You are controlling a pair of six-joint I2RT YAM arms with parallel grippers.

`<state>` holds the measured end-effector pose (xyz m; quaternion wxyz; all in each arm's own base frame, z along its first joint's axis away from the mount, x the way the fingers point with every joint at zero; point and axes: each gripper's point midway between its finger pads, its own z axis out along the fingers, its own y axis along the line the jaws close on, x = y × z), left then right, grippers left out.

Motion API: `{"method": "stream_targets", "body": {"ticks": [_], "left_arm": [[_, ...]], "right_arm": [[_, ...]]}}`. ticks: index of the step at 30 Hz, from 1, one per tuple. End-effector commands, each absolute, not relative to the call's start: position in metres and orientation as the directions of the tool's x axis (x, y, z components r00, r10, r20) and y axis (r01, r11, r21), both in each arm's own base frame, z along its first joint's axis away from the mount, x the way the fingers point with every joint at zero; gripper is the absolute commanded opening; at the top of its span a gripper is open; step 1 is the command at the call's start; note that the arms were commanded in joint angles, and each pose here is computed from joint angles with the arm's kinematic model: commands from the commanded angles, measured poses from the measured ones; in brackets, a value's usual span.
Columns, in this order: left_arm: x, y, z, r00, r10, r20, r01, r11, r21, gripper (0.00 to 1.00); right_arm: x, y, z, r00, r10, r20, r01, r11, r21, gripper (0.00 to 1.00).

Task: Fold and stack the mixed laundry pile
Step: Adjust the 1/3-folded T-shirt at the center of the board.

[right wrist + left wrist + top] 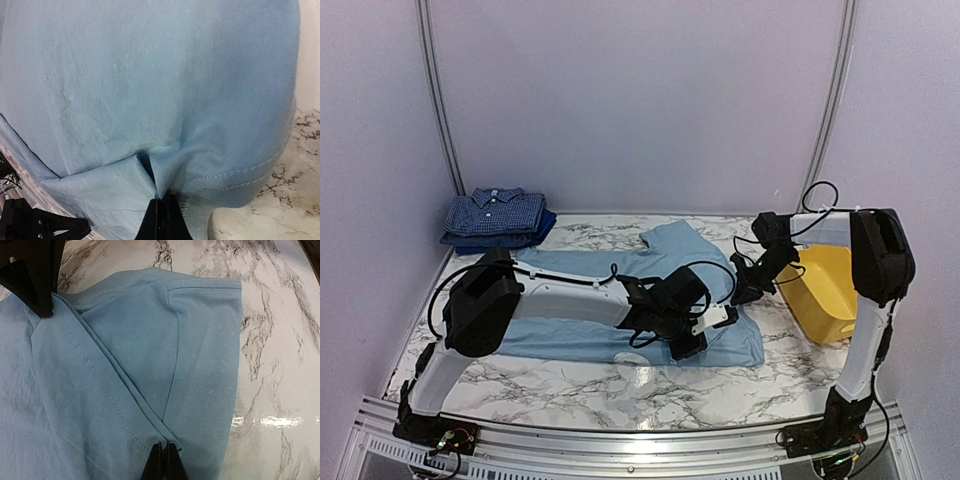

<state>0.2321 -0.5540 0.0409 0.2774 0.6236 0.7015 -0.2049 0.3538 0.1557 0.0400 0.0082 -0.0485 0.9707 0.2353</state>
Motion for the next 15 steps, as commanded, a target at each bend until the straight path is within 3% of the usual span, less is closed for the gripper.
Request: {"method": "stream_targets", "body": {"ticks": [1, 8, 11, 15], "left_arm": [[0.243, -0.548, 0.068, -0.099, 0.712, -0.695, 0.983, 0.18, 0.044, 0.0], [0.255, -0.54, 0.079, -0.139, 0.675, -0.725, 0.975, 0.222, 0.019, 0.0], [0.258, -0.54, 0.08, -0.153, 0.665, -0.731, 0.973, 0.23, 0.005, 0.0], [0.257, -0.541, 0.077, -0.152, 0.666, -0.731, 0.975, 0.224, 0.002, 0.0]], "right_arm": [[0.365, 0.157, 0.06, -0.994, -0.079, -0.077, -0.106, 0.88, 0.462, 0.0], [0.364, 0.157, 0.063, -0.994, -0.075, -0.075, -0.101, 0.88, 0.465, 0.0], [0.362, 0.157, 0.063, -0.995, -0.075, -0.068, -0.098, 0.879, 0.466, 0.14], [0.36, 0.157, 0.06, -0.995, -0.074, -0.062, -0.094, 0.881, 0.465, 0.1]]}}
